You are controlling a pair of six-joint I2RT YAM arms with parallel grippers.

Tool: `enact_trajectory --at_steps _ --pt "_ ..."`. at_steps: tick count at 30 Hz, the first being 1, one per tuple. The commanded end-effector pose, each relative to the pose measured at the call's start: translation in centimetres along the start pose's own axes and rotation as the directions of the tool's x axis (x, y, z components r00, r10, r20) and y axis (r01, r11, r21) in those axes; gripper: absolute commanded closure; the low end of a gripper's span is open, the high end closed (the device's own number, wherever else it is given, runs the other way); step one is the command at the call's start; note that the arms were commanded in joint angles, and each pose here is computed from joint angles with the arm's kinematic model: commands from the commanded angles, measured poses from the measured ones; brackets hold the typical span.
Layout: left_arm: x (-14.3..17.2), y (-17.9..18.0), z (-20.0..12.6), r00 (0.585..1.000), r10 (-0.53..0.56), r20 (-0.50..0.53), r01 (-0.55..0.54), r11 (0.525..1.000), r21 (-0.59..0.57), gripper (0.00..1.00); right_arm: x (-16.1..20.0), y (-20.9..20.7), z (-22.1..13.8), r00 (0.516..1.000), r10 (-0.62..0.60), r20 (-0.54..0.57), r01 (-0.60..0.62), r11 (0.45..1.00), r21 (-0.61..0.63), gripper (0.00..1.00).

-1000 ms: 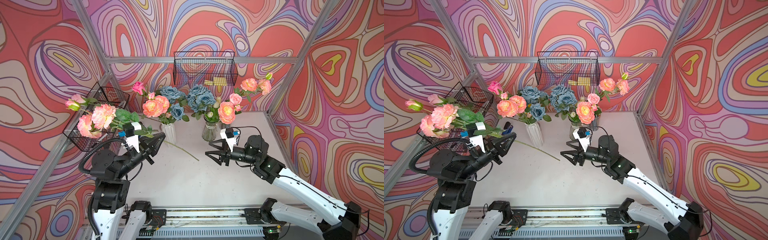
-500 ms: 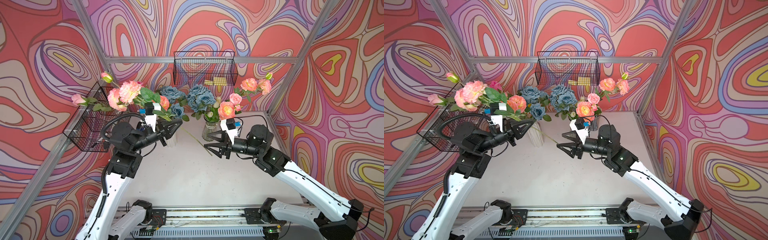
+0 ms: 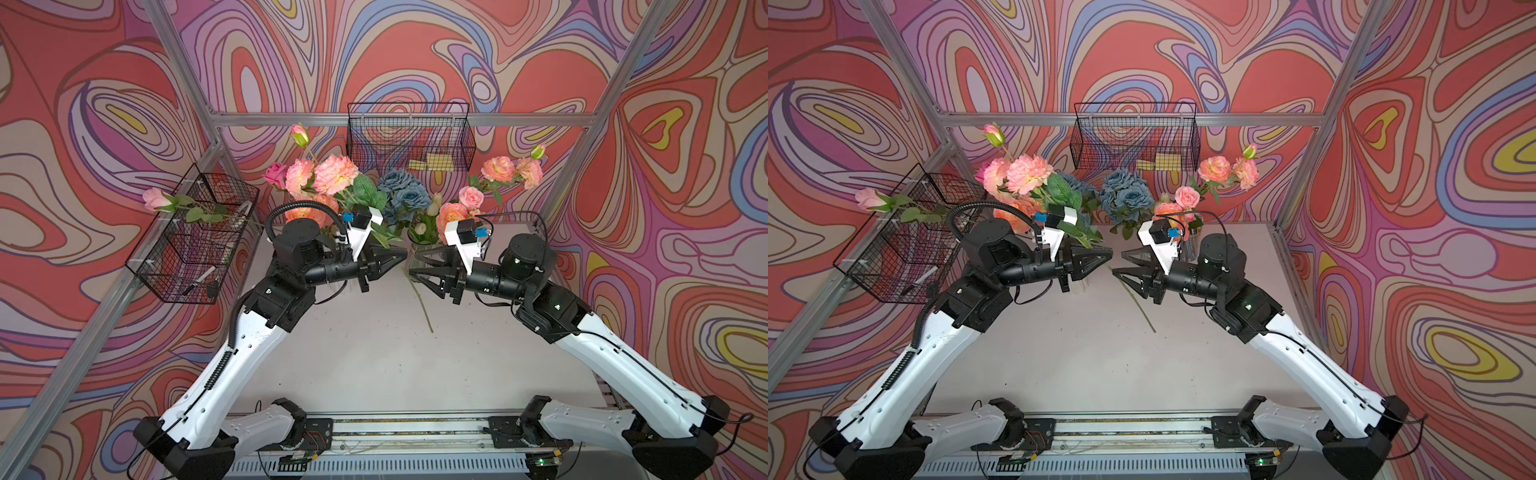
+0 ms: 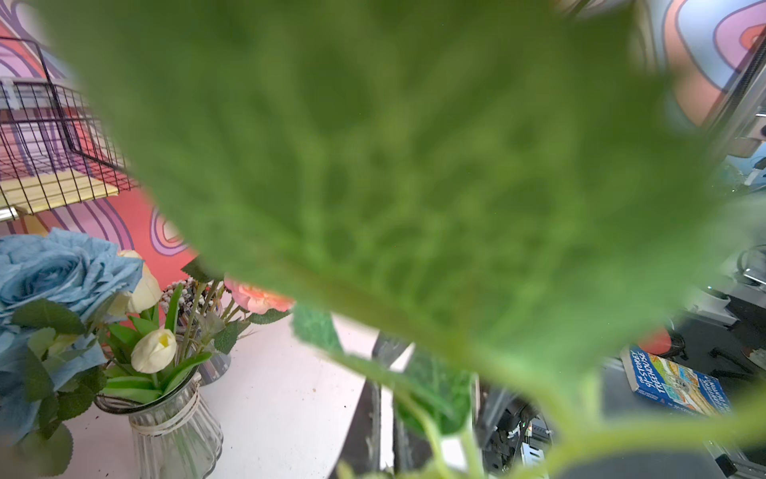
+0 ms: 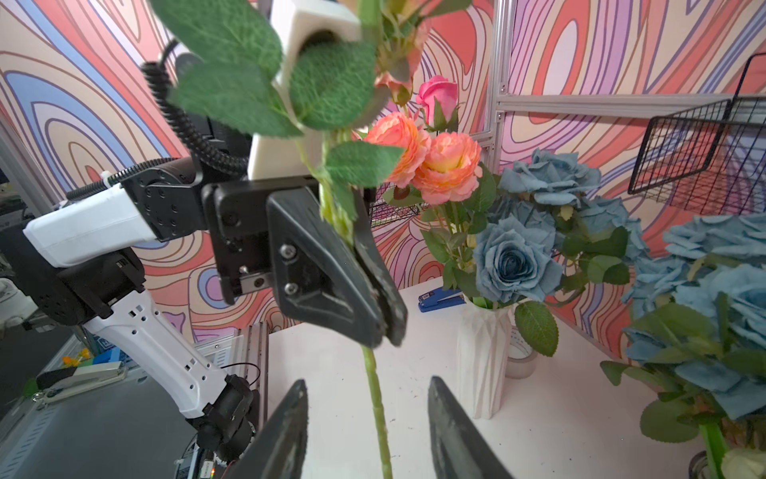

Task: Pick out pink flowers from the vase
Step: Pick up the flower from the vase.

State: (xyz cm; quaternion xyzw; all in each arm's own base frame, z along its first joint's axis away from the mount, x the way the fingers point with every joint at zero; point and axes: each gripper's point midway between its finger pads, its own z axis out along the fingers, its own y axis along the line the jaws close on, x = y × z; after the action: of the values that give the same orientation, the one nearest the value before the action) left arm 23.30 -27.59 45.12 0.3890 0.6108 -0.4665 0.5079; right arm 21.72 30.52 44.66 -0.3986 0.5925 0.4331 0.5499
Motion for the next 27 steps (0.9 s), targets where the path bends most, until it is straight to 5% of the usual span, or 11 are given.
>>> enact_trajectory --at_steps 1,13,20,23,25,27 --pt "-1.7 -0.7 0.0 0.997 0.066 0.034 -0.067 0.998 0.008 1.0 0.5 0.3 0.4 1.0 0.017 -0.025 -0.017 1.0 -0.022 0.57" --pt "-1.8 -2.0 1.3 0.998 0.053 0.031 -0.055 0.996 0.073 1.0 2.0 -0.6 1.3 0.996 0.04 -0.078 -0.04 0.999 -0.002 0.63" --pt "-0.8 -1.5 1.7 0.998 0.057 0.008 -0.057 0.998 0.041 1.0 2.0 -0.7 1.0 0.996 0.044 -0.072 -0.043 0.999 0.014 1.0" --pt "-0.4 -1.0 1.7 0.999 0.043 0.006 -0.043 0.999 0.015 1.0 2.1 -0.9 0.7 0.996 0.041 -0.074 -0.039 0.999 0.033 1.0" --pt "0.0 -0.7 1.6 0.999 0.032 0.008 -0.032 0.999 -0.002 0.86 2.3 -1.1 0.5 0.996 0.042 -0.078 -0.038 0.998 0.05 1.0" --pt "0.3 -0.6 1.5 1.0 0.025 0.008 -0.025 1.0 -0.019 0.53 2.4 -1.5 0.3 0.996 0.035 -0.081 -0.028 0.996 0.081 1.0"
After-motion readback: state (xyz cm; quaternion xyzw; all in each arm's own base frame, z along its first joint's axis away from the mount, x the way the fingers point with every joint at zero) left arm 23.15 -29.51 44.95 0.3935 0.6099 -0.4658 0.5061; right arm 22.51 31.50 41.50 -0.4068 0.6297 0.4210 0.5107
